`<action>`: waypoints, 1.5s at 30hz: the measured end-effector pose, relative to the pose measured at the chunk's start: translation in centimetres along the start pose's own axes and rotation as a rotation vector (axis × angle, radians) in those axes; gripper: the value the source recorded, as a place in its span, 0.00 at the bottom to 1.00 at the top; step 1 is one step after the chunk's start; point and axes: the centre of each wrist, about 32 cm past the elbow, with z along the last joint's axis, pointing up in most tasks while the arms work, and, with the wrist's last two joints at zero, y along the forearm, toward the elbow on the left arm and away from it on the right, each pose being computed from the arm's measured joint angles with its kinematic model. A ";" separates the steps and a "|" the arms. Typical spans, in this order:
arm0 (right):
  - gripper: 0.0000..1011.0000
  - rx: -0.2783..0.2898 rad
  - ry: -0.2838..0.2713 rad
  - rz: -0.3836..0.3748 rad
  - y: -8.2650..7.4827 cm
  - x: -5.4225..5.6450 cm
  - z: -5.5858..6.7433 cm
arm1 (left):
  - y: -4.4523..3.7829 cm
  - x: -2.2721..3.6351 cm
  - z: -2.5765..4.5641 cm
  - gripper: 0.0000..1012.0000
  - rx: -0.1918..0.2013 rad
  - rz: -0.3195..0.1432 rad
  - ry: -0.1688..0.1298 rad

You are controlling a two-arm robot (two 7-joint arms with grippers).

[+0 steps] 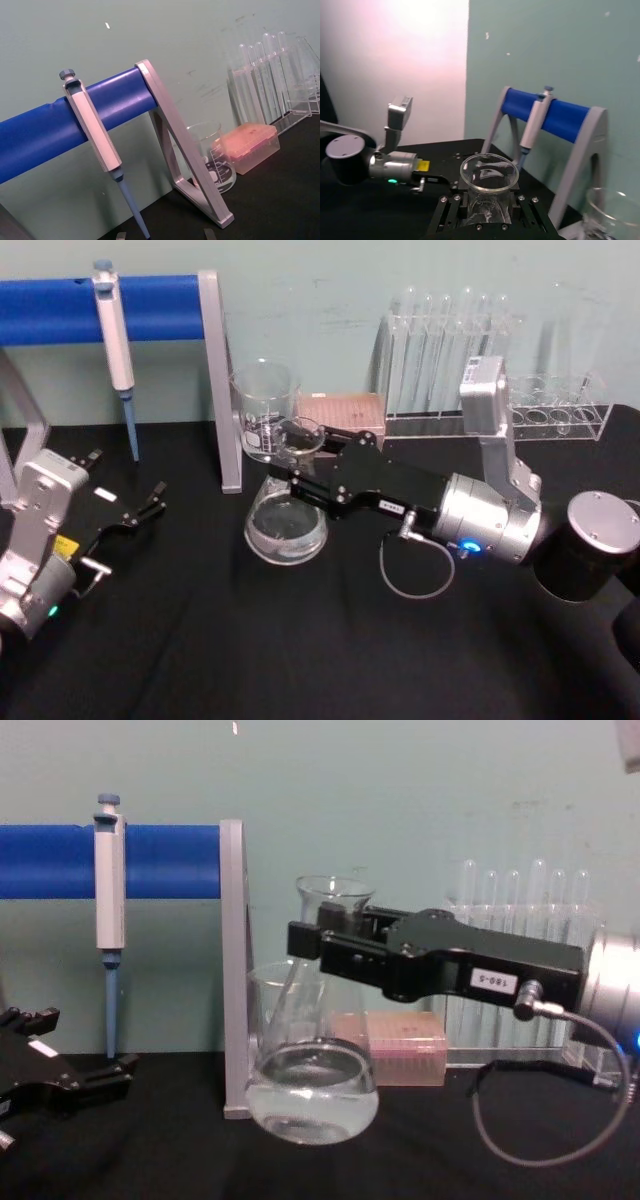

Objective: Grasp the erlenmeyer flask with one hand, shake it three times, then place it back.

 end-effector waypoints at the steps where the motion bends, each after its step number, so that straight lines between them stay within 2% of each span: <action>1: 0.44 0.002 -0.002 -0.008 -0.1 0.0 0.0 | 0.00 0.00 0.00 0.99 0.000 0.000 0.000; 8: 0.45 0.007 -0.020 -0.114 -2.3 0.0 0.3 | 0.00 0.00 0.00 0.99 0.000 0.000 0.000; 22: 0.44 -0.009 -0.070 -0.410 -9.2 -0.6 1.5 | 0.00 0.00 0.00 0.99 0.000 0.000 0.000; 28: 0.44 -0.018 -0.077 -0.473 -10.7 -1.0 1.7 | 0.00 0.00 0.00 0.99 0.000 0.000 0.000; 36: 0.44 -0.021 -0.072 -0.475 -10.7 -0.9 1.7 | 0.00 0.00 0.00 0.99 0.000 0.000 0.000; 45: 0.44 -0.023 -0.047 -0.378 -8.5 -0.4 1.3 | 0.00 0.00 0.00 0.99 0.000 0.000 0.000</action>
